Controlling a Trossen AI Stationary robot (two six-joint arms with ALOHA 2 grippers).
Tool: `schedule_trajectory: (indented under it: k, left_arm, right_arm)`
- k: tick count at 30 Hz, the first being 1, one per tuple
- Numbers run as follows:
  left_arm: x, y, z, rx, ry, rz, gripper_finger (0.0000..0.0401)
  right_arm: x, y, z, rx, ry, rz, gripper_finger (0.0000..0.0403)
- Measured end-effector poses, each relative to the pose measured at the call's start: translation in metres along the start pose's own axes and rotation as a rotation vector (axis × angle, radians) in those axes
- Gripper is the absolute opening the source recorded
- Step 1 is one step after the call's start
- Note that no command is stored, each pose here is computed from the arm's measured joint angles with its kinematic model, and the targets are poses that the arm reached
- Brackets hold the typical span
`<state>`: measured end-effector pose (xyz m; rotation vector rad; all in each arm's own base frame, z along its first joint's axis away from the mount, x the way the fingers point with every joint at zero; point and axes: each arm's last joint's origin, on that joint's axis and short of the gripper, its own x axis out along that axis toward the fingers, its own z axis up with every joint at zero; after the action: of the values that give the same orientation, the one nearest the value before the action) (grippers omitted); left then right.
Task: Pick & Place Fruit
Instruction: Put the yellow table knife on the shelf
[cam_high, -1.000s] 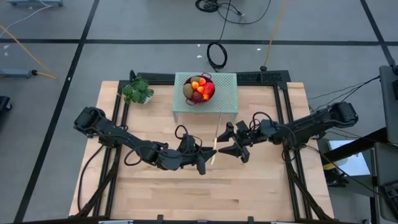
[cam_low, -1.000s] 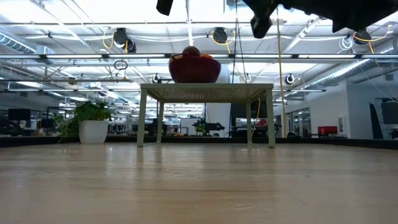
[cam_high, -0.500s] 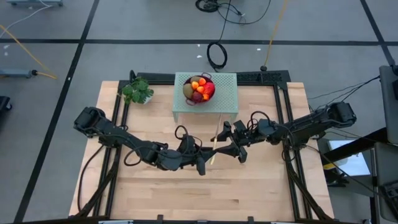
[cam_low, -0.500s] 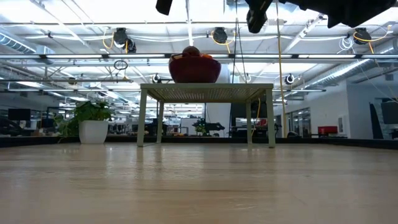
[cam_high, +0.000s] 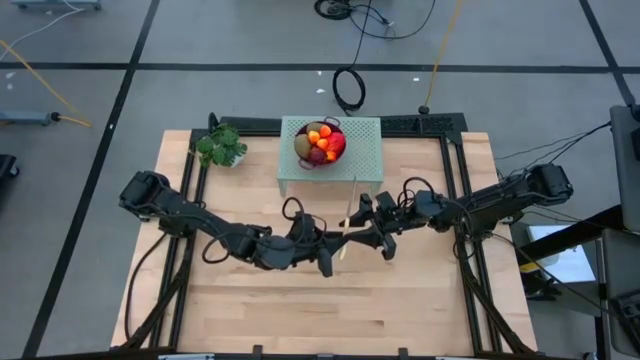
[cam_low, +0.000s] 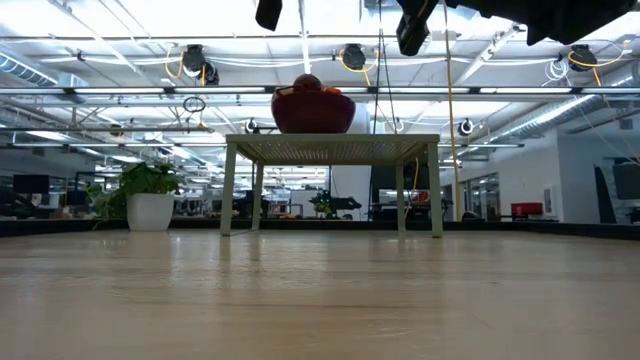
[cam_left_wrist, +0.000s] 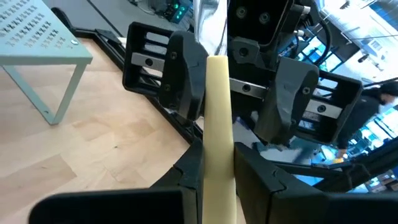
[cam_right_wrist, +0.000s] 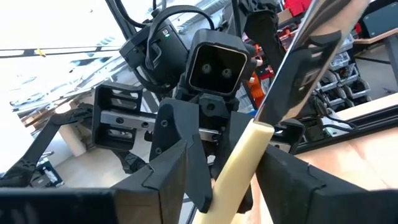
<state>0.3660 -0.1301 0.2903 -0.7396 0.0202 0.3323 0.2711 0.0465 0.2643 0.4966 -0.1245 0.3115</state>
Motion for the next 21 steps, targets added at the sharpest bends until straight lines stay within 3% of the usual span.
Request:
schedule_trajectory:
  k: [6, 21]
  left_arm:
    - [0.0015, 0.0011, 0.0015, 0.012, 0.0, -0.001, 0.006]
    - [0.0039, 0.0027, 0.0039, 0.025, 0.008, -0.01, 0.006]
  right_arm:
    - [-0.0003, -0.0024, 0.0017, 0.003, -0.012, -0.016, 0.0156]
    - [-0.0007, -0.0046, 0.004, 0.006, -0.025, -0.017, 0.0059]
